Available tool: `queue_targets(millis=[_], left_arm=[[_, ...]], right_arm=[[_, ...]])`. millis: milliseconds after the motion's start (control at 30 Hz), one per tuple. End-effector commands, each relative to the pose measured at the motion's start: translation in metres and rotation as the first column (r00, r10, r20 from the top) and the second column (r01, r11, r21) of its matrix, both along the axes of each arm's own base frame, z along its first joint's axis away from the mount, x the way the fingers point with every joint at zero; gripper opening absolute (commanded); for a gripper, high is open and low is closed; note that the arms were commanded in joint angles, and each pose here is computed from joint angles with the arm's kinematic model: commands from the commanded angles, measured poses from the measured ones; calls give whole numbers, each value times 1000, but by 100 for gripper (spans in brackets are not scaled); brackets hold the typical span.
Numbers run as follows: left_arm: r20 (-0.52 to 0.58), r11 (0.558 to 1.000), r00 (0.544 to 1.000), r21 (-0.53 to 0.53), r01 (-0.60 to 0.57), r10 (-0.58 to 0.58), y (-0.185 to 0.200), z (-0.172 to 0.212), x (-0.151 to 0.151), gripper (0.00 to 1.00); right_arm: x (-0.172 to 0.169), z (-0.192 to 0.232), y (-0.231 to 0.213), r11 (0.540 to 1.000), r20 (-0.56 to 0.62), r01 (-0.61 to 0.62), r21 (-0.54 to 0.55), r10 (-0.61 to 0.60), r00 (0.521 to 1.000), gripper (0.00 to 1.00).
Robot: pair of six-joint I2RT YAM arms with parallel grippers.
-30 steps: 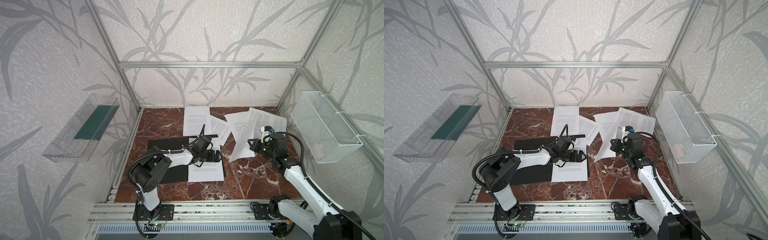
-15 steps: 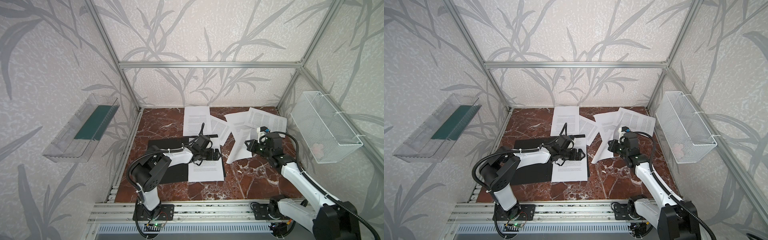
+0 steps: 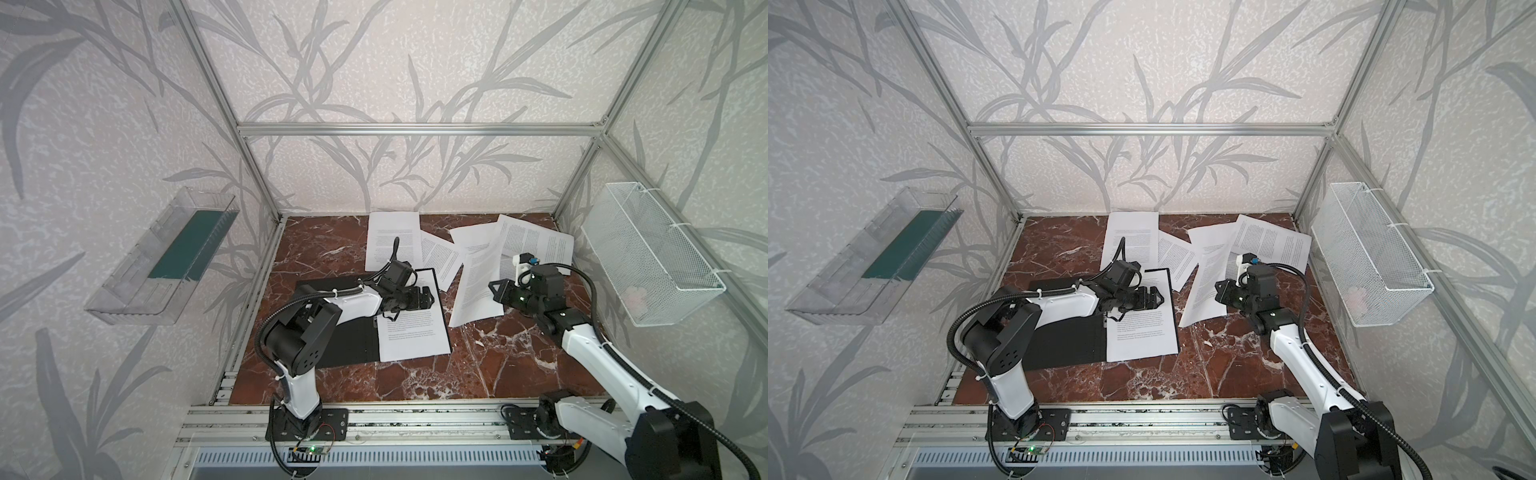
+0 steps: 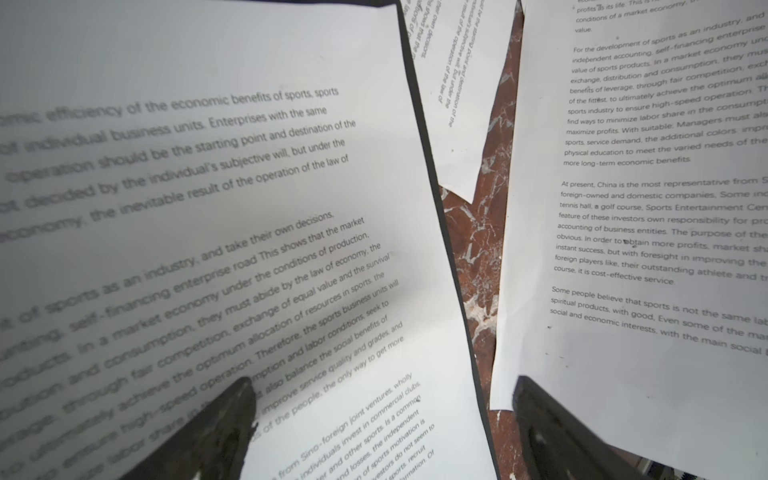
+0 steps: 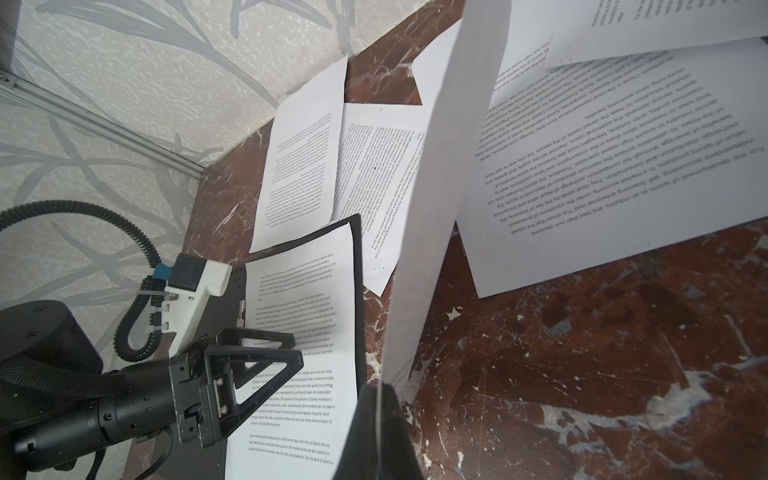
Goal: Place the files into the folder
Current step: 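Lay the sheet over the folder with the left gripper while the right holds another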
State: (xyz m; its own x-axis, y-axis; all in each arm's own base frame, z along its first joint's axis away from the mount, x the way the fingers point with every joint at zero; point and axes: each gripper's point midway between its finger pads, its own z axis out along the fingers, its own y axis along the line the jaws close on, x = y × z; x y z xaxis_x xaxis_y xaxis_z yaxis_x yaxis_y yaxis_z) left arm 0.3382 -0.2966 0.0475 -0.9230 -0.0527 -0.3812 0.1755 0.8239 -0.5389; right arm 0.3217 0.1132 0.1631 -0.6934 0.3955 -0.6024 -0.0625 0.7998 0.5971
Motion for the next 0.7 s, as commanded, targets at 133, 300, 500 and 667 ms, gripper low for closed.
queue_targets(millis=[133,300,500,667], left_arm=[[-12,998,999,-31,47,-48,-13,8,1,97],[21,999,999,-28,34,-34,-8,25,2,97],[16,999,999,-12,43,-42,-4,22,-22,97],[1,998,999,-18,54,-54,-7,14,-40,97]], right_arm=[[3,11,5,1000,33,-29,1,29,999,0],[3,12,5,1000,33,-31,1,31,999,0],[3,12,5,1000,35,-31,-1,31,999,0],[3,12,6,999,33,-34,1,34,999,0]])
